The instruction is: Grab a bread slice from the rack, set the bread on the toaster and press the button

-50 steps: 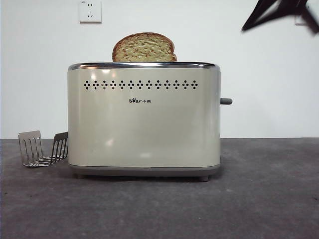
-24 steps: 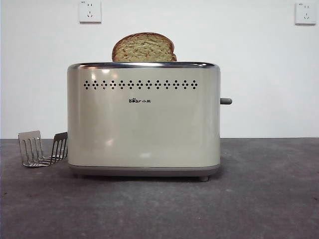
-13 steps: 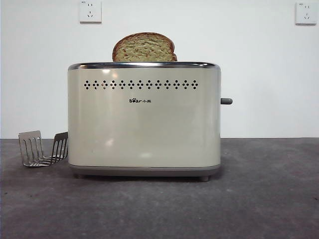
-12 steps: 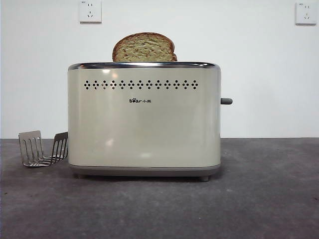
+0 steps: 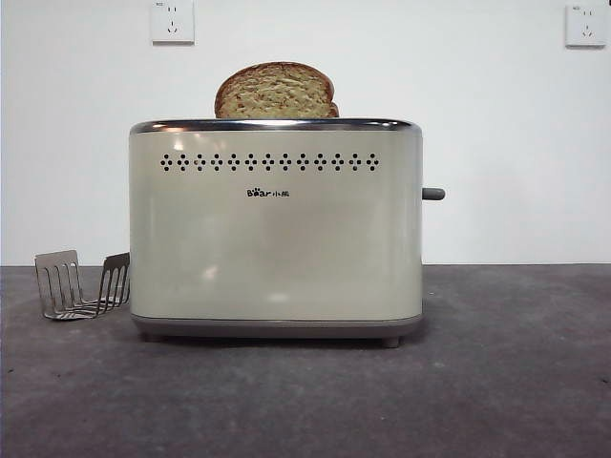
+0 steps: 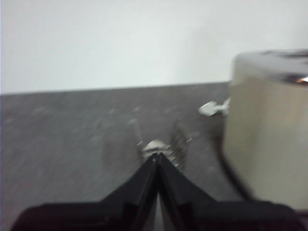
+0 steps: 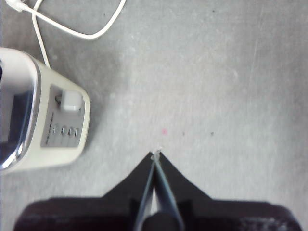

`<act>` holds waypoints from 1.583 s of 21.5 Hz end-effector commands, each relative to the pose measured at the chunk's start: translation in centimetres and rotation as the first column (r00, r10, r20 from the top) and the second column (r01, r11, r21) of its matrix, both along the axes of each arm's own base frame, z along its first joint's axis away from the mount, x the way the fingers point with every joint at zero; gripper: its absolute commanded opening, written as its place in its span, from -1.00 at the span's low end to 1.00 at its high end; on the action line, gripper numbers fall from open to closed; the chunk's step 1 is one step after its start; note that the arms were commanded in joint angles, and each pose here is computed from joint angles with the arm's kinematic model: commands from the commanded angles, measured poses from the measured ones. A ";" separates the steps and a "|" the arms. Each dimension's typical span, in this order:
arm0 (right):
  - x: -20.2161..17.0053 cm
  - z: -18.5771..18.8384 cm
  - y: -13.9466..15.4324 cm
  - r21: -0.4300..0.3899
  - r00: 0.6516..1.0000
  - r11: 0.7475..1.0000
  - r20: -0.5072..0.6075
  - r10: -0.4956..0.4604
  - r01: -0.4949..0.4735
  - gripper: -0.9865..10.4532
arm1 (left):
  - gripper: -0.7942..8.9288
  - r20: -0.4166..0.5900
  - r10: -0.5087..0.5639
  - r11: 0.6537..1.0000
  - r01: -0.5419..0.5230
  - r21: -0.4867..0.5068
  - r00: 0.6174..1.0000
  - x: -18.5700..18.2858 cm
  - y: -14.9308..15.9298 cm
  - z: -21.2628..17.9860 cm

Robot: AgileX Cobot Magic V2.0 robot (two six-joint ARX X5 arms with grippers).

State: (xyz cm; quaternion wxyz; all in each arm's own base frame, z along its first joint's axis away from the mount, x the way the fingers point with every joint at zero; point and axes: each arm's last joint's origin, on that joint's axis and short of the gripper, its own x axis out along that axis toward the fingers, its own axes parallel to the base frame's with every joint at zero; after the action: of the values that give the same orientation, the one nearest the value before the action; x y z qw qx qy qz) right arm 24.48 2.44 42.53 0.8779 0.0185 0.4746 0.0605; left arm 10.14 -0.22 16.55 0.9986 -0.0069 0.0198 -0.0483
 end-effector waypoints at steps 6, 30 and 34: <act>0.2 0.0 0.0 -0.009 1.000 1.000 0.004 0.007 -0.007 -0.83 | -0.84 -0.131 0.078 0.997 -0.076 0.021 0.988 -0.5 0.2 -1.7; -5.8 -1.7 -1.0 -0.033 0.850 0.997 0.525 -0.048 0.077 -0.83 | -0.84 -0.195 0.073 0.997 -0.072 0.015 0.978 -0.2 0.2 -2.1; -10.7 -10.1 -2.1 0.006 0.662 0.990 0.743 -0.099 0.141 -0.83 | -0.84 -0.195 0.073 0.997 -0.072 0.015 0.978 -0.2 0.2 -2.1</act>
State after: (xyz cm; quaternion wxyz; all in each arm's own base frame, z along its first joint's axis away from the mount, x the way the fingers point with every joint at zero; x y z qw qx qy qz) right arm 13.55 0.34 34.91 0.9985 0.0048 0.0551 -0.0046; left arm 9.91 0.00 14.71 0.9932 -0.0075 0.1156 -0.0104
